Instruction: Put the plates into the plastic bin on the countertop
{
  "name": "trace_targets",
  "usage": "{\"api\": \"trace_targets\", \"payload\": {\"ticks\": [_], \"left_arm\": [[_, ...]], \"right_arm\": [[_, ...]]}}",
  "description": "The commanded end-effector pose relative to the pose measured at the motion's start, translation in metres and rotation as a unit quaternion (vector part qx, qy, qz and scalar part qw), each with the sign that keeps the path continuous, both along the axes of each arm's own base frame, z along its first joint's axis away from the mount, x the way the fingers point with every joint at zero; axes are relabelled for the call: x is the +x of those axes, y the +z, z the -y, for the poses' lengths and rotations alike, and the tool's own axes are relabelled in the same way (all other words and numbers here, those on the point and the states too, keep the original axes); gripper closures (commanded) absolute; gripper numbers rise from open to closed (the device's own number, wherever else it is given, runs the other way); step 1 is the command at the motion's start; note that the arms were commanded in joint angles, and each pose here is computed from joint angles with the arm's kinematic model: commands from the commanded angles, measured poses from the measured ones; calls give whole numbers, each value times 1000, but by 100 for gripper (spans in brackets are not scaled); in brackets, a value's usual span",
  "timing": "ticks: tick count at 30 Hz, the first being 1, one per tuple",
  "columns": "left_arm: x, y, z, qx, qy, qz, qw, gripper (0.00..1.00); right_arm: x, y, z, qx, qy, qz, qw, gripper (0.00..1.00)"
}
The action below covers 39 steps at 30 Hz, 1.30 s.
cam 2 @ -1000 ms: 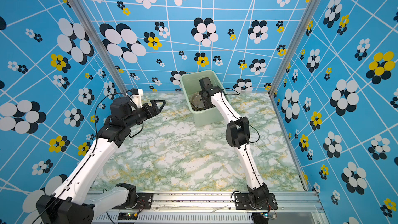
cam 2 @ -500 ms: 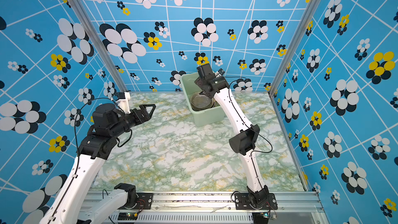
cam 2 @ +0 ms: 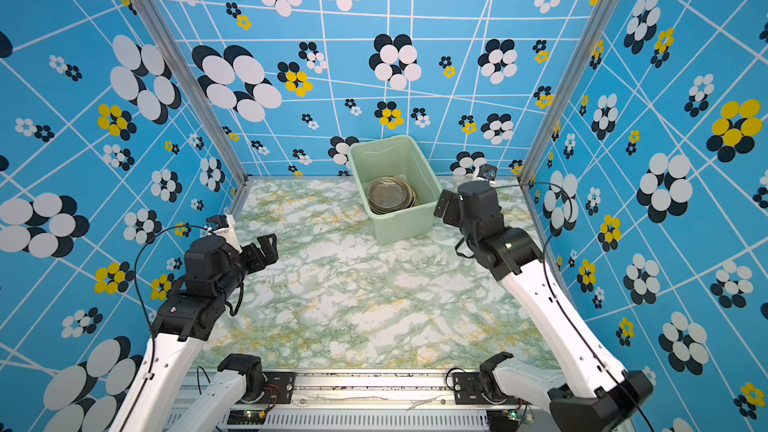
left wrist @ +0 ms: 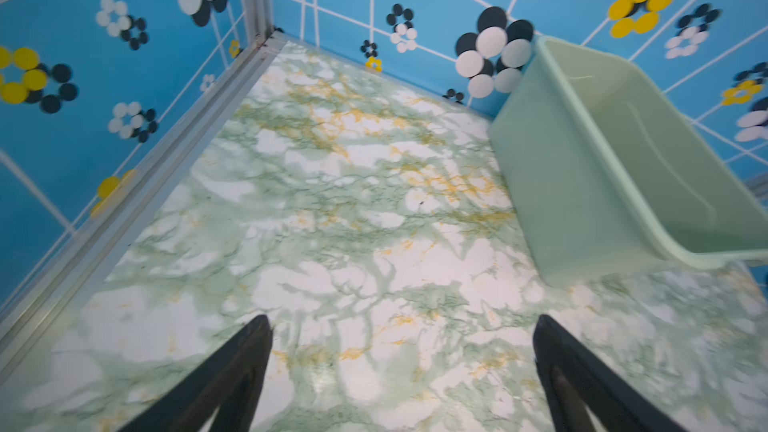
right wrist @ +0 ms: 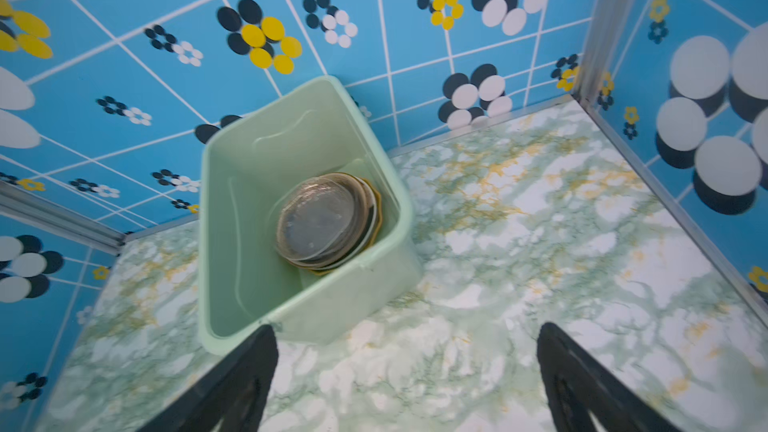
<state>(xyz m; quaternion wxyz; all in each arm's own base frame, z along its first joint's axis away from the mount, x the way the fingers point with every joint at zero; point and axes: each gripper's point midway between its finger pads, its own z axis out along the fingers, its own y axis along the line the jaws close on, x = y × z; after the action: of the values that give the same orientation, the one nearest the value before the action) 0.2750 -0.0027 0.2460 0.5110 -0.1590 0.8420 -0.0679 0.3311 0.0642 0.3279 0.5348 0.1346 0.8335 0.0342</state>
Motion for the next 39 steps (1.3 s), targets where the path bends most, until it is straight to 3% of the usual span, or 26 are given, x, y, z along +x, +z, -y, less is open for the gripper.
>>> {"api": "trace_targets", "payload": {"ticks": [1, 5, 8, 10, 13, 16, 21, 25, 27, 30, 39], "left_arm": [[4, -18, -37, 58, 70, 28, 996, 1], [10, -57, -53, 78, 97, 39, 991, 1], [18, -79, -53, 101, 80, 39, 991, 1], [24, -99, -56, 114, 77, 25, 990, 1], [37, -115, -55, 110, 61, 28, 992, 1], [53, -126, -53, 118, 48, 36, 991, 1], [93, -125, -49, 119, 29, 63, 991, 1], [123, -137, -33, 109, -18, 42, 993, 1], [127, -140, -19, 125, -47, 40, 990, 1], [123, -151, -1, 139, -89, 67, 984, 1], [123, -151, -1, 146, -83, 71, 983, 1]], "right_arm": [[-10, -8, 42, -48, -52, 63, 996, 1], [-28, -59, 76, -92, -84, 58, 990, 1], [-27, -95, 81, -118, -84, 66, 987, 1], [-22, -117, 84, -123, -89, 86, 985, 1], [-10, -154, 90, -129, -95, 59, 985, 1], [10, -174, 81, -138, -65, 65, 986, 1], [44, -200, 78, -170, -26, 51, 984, 1], [52, -225, 97, -134, -40, 49, 989, 1], [56, -228, 97, -123, -29, 68, 990, 1], [61, -234, 84, -111, 23, 36, 993, 1], [66, -235, 80, -101, 46, 32, 993, 1]]}}
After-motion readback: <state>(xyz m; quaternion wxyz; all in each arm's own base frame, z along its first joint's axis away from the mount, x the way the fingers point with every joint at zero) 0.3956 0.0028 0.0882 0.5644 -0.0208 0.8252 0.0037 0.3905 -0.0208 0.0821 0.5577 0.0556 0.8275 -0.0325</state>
